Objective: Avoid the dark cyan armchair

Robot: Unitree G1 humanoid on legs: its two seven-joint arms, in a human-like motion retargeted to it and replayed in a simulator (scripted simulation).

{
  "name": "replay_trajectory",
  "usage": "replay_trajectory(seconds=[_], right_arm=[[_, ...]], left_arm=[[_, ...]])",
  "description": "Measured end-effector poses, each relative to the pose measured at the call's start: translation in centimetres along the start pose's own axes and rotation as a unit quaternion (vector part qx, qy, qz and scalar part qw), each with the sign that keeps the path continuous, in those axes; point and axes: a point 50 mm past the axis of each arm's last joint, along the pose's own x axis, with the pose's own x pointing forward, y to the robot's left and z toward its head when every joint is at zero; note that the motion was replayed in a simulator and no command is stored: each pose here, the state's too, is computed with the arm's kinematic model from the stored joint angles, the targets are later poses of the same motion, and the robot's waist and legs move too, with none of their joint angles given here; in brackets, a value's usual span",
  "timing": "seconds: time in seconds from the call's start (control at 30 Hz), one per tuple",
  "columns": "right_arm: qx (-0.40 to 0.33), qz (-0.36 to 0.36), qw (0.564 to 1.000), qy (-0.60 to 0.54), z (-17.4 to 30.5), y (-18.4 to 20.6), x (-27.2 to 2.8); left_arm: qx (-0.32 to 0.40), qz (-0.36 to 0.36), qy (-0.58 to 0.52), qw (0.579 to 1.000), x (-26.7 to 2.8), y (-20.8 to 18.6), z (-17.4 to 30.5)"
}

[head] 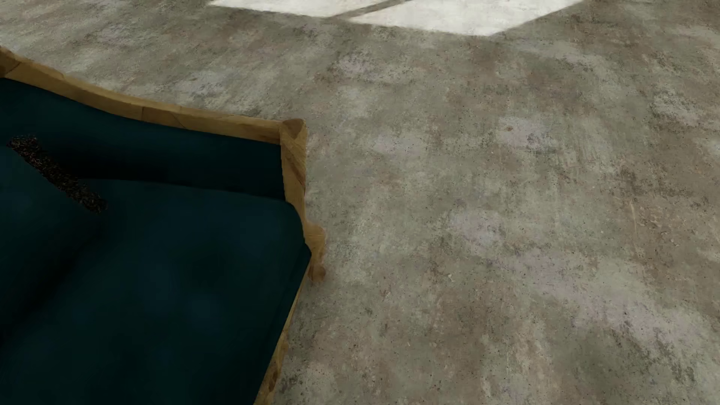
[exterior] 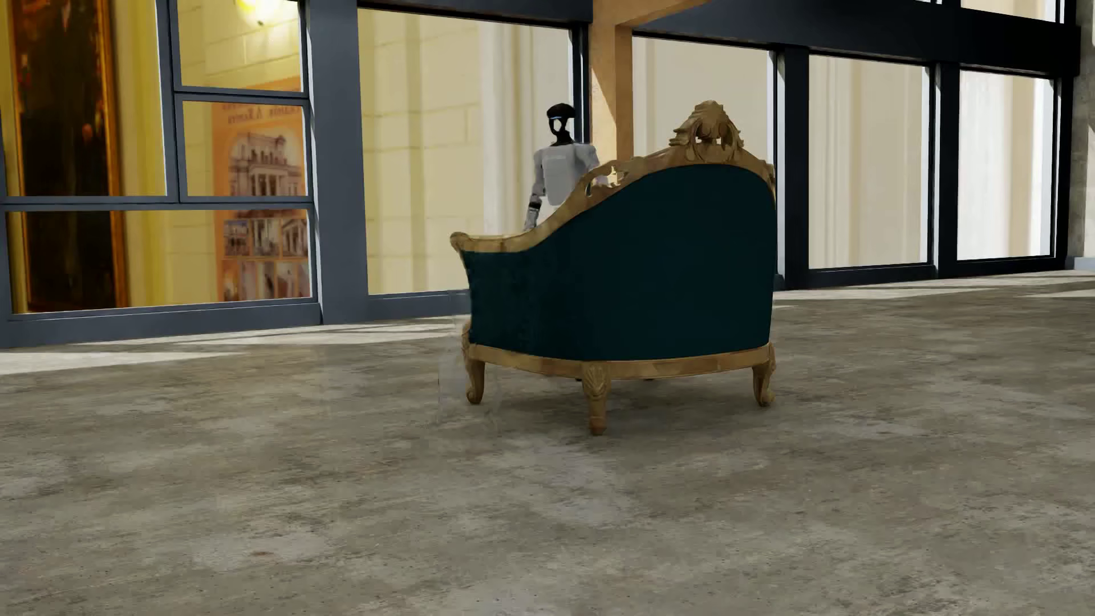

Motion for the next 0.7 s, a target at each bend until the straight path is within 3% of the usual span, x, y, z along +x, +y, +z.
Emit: replay_trajectory(seconds=[0.17,0.37,0.7], right_arm=[[0.019,-0.019,0.999,-0.026,2.0,-1.1,0.6],[0.010,0.012,0.996,-0.090,5.3,1.1,0.6],[0.006,0.028,0.999,-0.031,2.0,2.3,0.4]], left_arm=[[0.032,-0.036,0.022,0.999,-0.1,-2.1,-1.1],[0.034,-0.018,0.028,0.999,0.0,-0.6,-1.2],[0.015,0.008,0.001,1.000,0.1,1.0,0.2]])
